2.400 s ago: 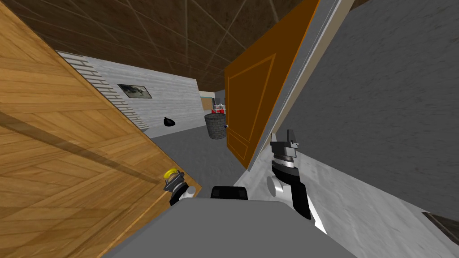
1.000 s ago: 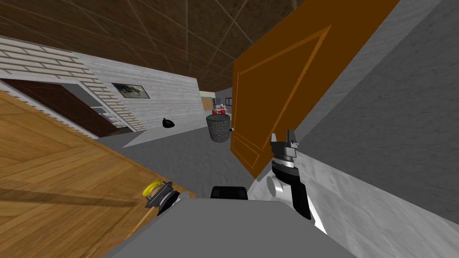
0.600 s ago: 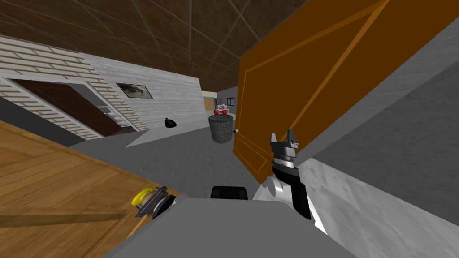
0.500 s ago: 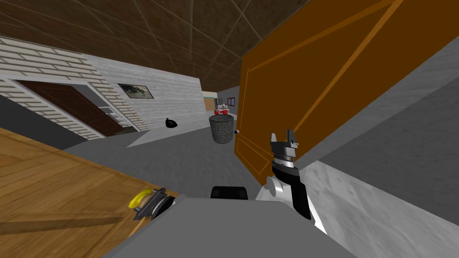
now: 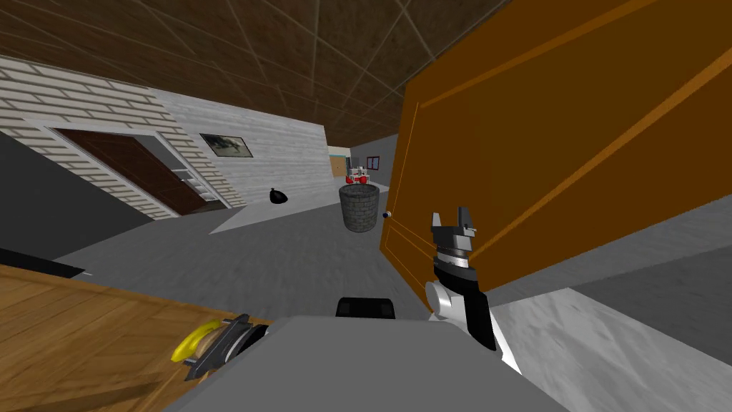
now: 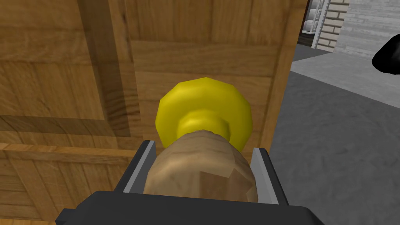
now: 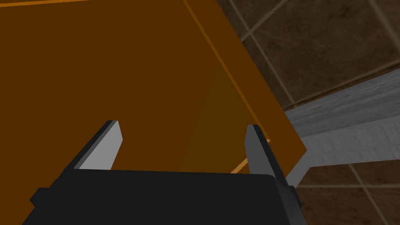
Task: Push the door open
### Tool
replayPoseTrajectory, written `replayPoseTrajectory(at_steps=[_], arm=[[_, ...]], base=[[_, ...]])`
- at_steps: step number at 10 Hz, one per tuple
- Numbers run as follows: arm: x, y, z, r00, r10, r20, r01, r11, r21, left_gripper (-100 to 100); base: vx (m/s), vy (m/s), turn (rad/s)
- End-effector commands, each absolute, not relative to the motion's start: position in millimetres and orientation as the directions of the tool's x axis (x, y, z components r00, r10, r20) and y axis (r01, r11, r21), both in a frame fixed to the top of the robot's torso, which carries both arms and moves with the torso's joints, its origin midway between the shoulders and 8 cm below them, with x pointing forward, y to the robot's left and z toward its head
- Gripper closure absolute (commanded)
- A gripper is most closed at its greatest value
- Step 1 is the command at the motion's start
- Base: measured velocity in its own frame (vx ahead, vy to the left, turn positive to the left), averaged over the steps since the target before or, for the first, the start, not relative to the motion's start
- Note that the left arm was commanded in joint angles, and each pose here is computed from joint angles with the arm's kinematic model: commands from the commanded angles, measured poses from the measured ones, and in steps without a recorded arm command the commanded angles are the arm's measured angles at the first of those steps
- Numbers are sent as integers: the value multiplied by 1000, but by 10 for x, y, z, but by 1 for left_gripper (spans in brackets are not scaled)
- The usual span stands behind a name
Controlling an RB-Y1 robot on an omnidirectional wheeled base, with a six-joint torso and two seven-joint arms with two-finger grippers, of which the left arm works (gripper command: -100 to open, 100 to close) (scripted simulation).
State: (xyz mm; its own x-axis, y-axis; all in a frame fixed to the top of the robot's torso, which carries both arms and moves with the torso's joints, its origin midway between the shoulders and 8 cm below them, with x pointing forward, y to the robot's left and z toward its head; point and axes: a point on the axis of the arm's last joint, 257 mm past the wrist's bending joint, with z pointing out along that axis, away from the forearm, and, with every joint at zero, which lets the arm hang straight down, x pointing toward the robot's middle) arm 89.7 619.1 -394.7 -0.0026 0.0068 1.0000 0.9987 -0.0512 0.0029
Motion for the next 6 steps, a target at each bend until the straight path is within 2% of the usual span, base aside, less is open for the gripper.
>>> replayPoseTrajectory(at_steps=[1, 4, 5, 6], arm=[[702, 6268, -3913, 0, -2, 1000, 1000, -7, 0, 100], [503, 6302, -3917, 0, 0, 1000, 999, 43, 0, 100], [546, 6282, -3942, 0, 4, 1000, 1000, 31, 0, 100], [379, 6326, -3923, 1, -1, 1000, 997, 71, -1, 100]], base=[[179, 174, 77], [135, 153, 43], [54, 61, 24], [51, 146, 36]])
